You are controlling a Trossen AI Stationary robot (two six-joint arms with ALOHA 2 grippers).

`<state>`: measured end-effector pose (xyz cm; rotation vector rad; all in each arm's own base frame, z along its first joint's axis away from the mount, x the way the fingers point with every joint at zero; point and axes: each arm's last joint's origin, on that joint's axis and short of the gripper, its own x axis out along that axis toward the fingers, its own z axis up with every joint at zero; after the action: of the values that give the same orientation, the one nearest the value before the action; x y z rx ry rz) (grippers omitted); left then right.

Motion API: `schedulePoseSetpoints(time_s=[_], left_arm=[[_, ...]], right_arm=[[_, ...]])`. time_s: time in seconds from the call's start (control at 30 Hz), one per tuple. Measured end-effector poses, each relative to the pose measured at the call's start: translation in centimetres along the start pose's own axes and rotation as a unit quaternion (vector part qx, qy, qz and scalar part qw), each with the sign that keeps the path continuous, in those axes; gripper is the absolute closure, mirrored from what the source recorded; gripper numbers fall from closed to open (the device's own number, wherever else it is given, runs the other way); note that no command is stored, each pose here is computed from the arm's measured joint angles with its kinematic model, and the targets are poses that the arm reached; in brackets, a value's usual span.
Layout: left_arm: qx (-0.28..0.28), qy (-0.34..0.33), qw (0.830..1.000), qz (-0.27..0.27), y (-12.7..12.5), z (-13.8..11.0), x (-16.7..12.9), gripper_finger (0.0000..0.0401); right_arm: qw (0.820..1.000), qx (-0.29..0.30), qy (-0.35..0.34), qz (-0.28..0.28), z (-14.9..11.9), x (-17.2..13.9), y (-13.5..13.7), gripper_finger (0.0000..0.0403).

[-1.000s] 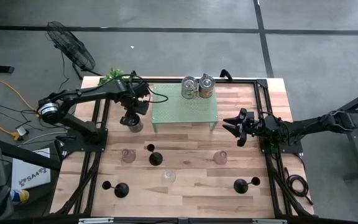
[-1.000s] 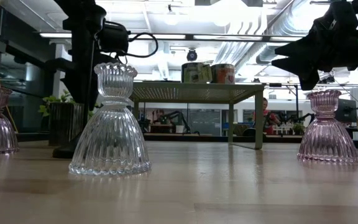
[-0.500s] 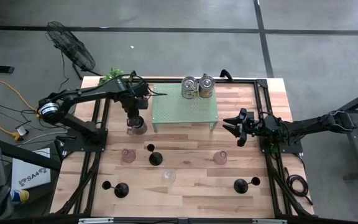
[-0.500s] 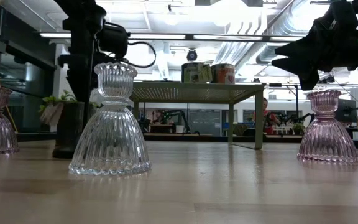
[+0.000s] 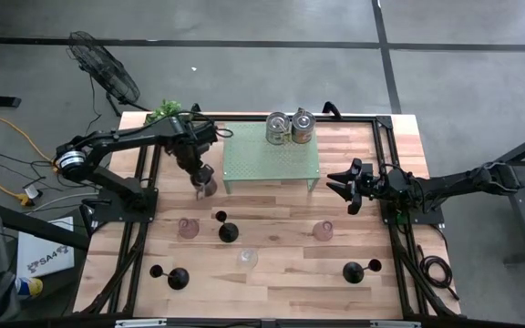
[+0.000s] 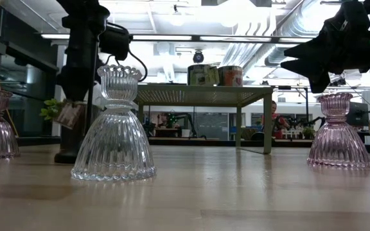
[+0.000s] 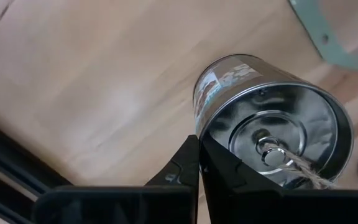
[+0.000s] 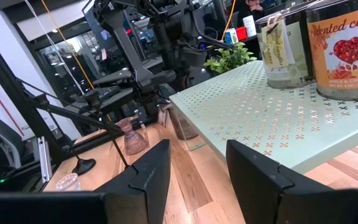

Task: Pick & Place candle stick holders
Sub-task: Put the silver scented candle on the shelf aligned with the other silver scented candles

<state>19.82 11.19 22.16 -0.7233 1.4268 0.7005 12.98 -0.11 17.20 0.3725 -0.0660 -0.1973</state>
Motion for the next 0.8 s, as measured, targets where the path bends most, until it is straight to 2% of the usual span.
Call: schedulePoseSetpoints(time_s=[0.13, 0.5, 0.8], left_arm=[[-0.058, -0.002, 0.998, -0.004, -0.2, 0.0, 0.0, 0.0401], [-0.081, -0.042, 0.996, -0.014, -0.8, -0.3, -0.6, 0.0401], [-0.116, -0.056, 0.992, -0.010, -0.4, -1.8, -2.1, 0.0401]], right_arm=[[1.000, 0.000, 0.000, 0.000, 0.0, 0.0, 0.0, 0.0255], [1.000, 0.000, 0.000, 0.000, 0.0, 0.0, 0.0, 0.0255], [1.000, 0.000, 0.000, 0.000, 0.0, 0.0, 0.0, 0.0255]])
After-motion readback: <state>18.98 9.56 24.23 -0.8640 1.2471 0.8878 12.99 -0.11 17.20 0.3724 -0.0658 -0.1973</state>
